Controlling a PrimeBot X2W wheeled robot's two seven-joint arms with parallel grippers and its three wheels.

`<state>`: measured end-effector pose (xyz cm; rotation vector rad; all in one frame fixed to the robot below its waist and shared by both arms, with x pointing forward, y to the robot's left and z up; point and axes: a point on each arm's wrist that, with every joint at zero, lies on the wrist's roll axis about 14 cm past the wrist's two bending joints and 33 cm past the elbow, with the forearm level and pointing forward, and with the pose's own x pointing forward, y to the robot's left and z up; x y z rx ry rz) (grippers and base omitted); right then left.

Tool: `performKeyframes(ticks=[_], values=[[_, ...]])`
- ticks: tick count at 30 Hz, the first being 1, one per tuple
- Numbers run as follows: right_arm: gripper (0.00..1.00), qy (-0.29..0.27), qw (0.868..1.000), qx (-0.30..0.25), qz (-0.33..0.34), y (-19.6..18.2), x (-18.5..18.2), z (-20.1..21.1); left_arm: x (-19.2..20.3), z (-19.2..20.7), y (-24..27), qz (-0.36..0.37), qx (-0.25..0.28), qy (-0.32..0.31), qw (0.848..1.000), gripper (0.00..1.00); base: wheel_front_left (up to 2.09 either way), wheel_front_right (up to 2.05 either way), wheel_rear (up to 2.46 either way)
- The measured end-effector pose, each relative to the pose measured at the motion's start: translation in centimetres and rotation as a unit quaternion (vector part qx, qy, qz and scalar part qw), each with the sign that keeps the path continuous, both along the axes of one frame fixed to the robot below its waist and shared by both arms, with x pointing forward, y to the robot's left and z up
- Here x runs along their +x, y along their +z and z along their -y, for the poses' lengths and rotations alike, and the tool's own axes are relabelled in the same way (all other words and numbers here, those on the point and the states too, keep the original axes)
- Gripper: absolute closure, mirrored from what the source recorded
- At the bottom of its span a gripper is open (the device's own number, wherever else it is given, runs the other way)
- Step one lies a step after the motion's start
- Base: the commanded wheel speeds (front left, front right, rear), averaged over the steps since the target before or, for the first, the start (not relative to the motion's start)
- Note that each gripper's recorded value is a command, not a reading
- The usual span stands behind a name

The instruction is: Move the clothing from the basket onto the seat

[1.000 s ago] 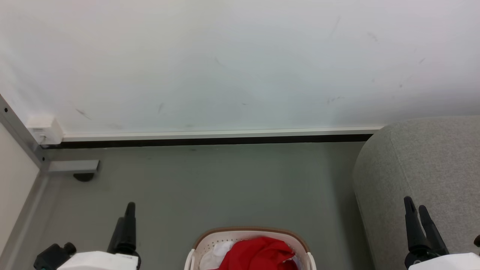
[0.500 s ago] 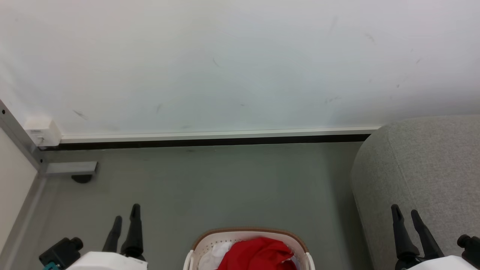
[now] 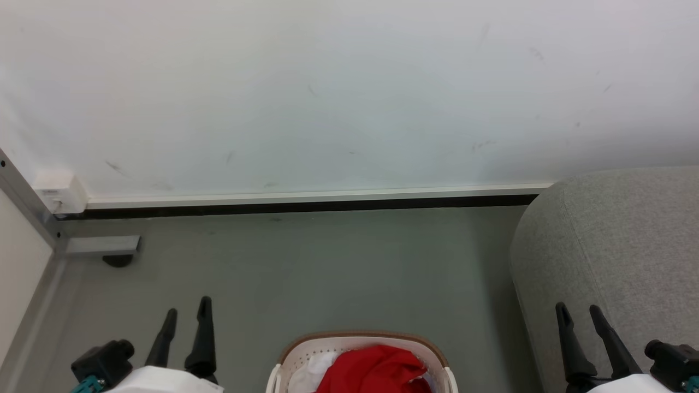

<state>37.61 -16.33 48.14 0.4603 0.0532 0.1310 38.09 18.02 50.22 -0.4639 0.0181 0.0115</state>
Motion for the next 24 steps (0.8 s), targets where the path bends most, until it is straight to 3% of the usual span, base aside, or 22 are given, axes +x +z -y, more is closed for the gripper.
performKeyframes(ticks=[24], values=[[0.0, 0.013, 0.995, -0.094, 0.005, -0.86, -0.34, -1.01, -0.23, 0.66, -0.03, 0.018, 0.14, -0.022, 0.99, 0.0, 0.0, 0.0, 0.0]])
